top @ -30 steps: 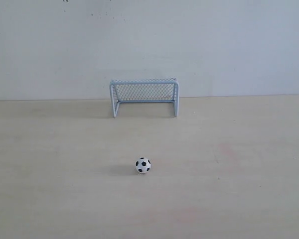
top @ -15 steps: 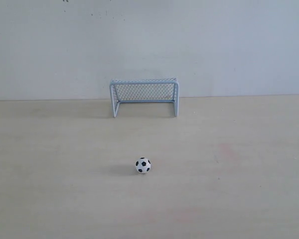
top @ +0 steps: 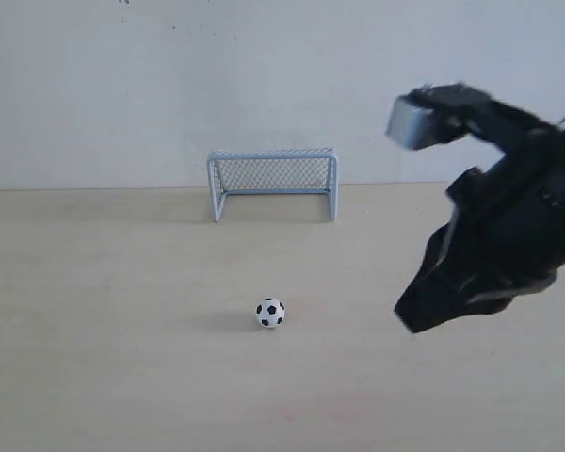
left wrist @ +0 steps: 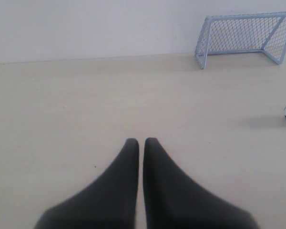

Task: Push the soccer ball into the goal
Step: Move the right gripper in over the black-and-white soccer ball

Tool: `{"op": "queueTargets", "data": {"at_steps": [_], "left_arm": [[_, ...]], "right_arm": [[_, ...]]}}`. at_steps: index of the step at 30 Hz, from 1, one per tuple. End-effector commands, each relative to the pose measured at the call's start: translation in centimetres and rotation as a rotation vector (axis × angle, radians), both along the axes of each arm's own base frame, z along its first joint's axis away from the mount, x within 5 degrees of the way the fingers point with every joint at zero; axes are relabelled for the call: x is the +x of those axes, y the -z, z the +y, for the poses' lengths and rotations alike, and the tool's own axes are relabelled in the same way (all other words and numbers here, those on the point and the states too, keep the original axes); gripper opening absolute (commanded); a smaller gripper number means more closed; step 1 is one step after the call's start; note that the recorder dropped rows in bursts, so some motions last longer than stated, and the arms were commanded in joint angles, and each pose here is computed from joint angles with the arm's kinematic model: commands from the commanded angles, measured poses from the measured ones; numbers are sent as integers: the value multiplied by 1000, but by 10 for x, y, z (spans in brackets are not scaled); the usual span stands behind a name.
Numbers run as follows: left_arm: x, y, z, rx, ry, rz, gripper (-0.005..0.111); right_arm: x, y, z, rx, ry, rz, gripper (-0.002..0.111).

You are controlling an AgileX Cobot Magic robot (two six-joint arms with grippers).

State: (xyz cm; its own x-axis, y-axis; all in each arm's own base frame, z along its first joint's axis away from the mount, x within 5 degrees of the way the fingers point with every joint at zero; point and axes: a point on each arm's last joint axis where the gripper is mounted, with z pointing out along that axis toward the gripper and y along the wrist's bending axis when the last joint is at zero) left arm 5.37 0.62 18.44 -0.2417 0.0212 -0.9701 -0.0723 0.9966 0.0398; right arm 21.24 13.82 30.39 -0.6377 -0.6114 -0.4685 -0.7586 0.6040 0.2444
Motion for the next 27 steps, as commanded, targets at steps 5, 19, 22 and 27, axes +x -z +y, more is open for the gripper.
{"op": "queueTargets", "data": {"at_steps": [5,19,22,27], "left_arm": [[0,0,0,5,8,-11,4],[0,0,0,5,8,-11,4],[0,0,0,5,8,-11,4],[0,0,0,5,8,-11,4]], "right_arm": [[-8,34,66,-65,-490,-181,0],[59,30,121,-231,-566,-203,0],[72,41,131,-255,-616,-224,0],[89,78,144,-270,-687,-278,0]]}}
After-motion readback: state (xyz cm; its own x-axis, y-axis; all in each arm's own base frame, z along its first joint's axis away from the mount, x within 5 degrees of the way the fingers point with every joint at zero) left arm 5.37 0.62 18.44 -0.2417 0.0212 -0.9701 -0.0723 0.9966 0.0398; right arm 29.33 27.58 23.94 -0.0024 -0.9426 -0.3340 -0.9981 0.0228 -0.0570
